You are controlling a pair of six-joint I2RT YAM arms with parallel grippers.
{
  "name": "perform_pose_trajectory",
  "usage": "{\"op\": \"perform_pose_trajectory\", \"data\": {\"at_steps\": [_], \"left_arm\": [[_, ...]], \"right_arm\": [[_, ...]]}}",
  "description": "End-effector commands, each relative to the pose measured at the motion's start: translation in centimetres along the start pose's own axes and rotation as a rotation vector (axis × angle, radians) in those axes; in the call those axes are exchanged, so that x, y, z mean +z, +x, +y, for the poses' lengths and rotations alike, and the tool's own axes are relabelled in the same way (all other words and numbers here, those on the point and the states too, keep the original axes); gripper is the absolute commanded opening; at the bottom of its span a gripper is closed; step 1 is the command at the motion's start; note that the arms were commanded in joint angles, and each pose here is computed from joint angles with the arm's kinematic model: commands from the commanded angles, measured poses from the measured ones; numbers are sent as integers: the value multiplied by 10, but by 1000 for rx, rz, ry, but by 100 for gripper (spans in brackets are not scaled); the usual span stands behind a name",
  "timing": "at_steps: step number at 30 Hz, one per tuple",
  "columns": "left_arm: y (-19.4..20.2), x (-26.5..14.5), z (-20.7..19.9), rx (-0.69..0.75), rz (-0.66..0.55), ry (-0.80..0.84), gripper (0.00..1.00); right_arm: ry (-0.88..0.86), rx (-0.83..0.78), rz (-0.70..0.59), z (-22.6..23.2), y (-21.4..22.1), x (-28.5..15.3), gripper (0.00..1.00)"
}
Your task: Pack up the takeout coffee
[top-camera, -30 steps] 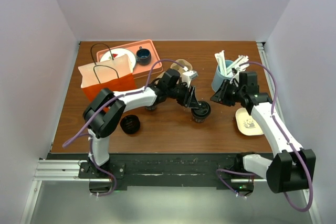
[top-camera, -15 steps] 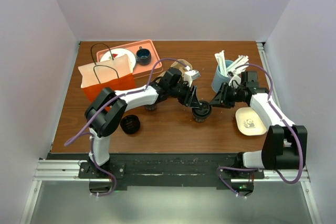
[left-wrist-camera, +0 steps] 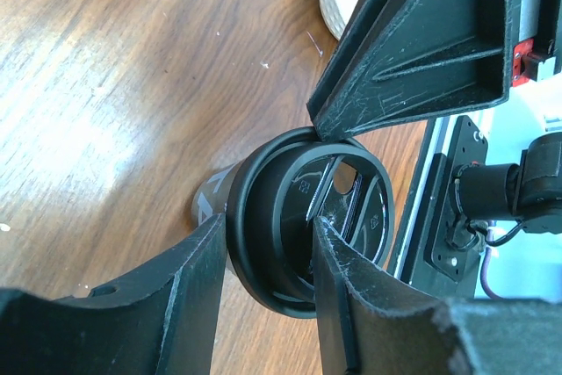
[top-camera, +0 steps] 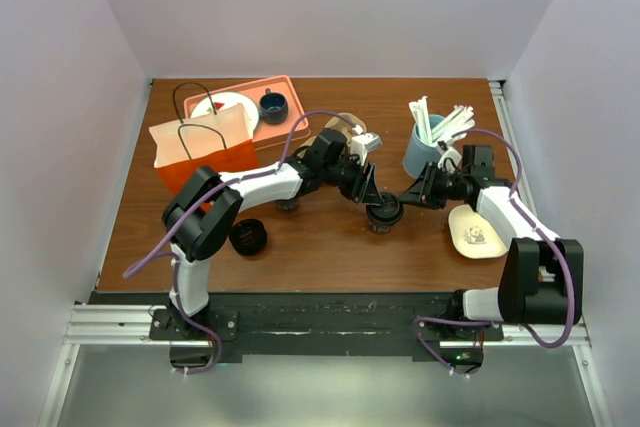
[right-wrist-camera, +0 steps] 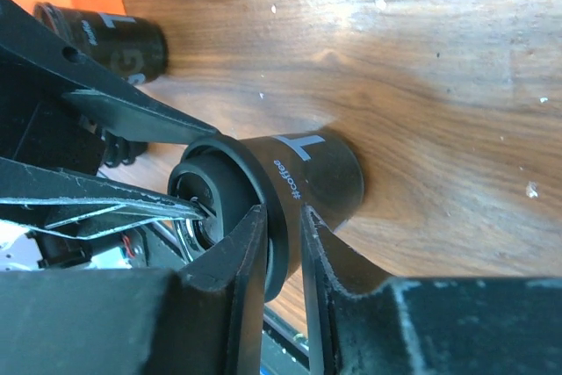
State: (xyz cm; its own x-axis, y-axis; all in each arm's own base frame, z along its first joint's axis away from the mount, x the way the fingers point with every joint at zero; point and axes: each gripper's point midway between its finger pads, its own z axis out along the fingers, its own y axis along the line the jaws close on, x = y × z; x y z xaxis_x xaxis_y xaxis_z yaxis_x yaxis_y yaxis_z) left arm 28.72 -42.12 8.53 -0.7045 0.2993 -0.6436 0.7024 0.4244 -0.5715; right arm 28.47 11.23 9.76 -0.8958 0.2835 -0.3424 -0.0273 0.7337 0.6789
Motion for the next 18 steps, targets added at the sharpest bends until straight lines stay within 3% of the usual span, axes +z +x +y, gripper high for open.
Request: {"op": "perform_pose_trajectory", "data": {"at_steps": [1,7,15,18], "left_arm": [[192,-29,114,-121,544,-449,39],[200,-33,116,-132,555,-469,39],[208,-35,111,-189,544,-471,39],[212,-37,110,-201,540,-476,39]], "right_arm": [[148,137,109,-41,51,7,20],[164,133,51,-48,52,9,18],[100,80,-55,-4,1,-15,36],[122,91,-57,4,-5,-26,36]]}}
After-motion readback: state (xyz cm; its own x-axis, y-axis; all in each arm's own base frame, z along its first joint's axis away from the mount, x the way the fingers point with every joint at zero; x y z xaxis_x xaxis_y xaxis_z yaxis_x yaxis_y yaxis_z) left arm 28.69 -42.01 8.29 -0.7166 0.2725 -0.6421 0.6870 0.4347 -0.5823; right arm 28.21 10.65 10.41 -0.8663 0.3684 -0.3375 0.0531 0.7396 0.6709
